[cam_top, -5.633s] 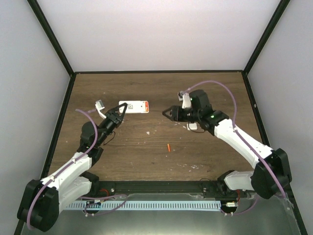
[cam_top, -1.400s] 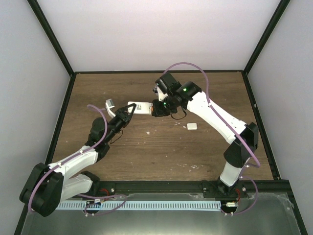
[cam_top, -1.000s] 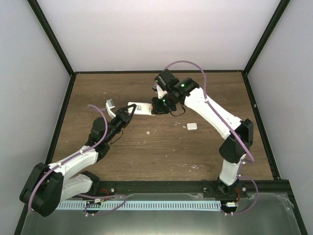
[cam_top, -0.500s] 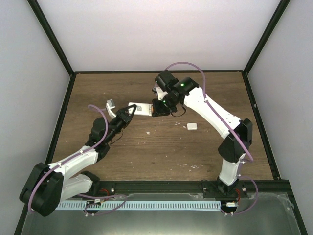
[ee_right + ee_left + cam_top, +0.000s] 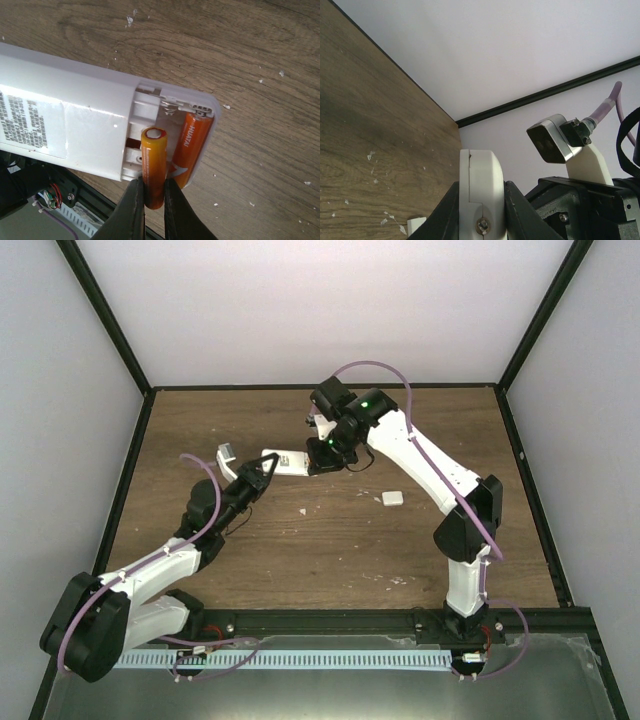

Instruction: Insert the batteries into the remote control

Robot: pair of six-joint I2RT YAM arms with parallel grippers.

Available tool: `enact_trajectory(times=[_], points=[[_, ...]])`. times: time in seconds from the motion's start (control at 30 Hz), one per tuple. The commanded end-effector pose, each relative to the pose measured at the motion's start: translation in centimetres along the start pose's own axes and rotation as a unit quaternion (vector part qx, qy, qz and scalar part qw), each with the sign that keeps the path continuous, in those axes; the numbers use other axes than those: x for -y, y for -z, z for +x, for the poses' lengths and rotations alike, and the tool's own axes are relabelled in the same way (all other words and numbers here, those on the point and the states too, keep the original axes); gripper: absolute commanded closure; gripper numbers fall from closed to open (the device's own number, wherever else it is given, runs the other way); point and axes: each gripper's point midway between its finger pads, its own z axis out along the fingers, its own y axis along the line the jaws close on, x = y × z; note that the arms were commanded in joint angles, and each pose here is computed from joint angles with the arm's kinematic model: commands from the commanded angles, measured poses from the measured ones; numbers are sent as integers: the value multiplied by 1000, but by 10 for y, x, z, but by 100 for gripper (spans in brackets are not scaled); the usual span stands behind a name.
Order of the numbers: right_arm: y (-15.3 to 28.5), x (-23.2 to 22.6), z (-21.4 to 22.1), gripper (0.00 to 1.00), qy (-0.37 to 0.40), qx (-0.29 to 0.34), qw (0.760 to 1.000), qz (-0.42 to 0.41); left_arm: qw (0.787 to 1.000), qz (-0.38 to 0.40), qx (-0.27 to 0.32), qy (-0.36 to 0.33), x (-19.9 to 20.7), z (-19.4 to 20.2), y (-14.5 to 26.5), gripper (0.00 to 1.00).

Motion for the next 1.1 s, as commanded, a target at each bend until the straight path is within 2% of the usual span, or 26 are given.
enact_trajectory(times=[0.0, 0.63, 0.93, 1.07], points=[[3, 2, 0, 95, 7, -8, 1000, 5, 998, 60, 10, -12, 37, -8, -2, 100], [3, 15, 10, 96, -11, -23, 1000, 12, 997, 79, 18, -6, 39, -5, -4, 100], [3, 17, 9, 95, -15, -21, 1000, 13, 996, 85, 19, -1, 40, -3, -4, 100], [3, 17, 9, 91, -15, -21, 1000, 13, 996, 85, 18, 0, 40, -1, -4, 100]])
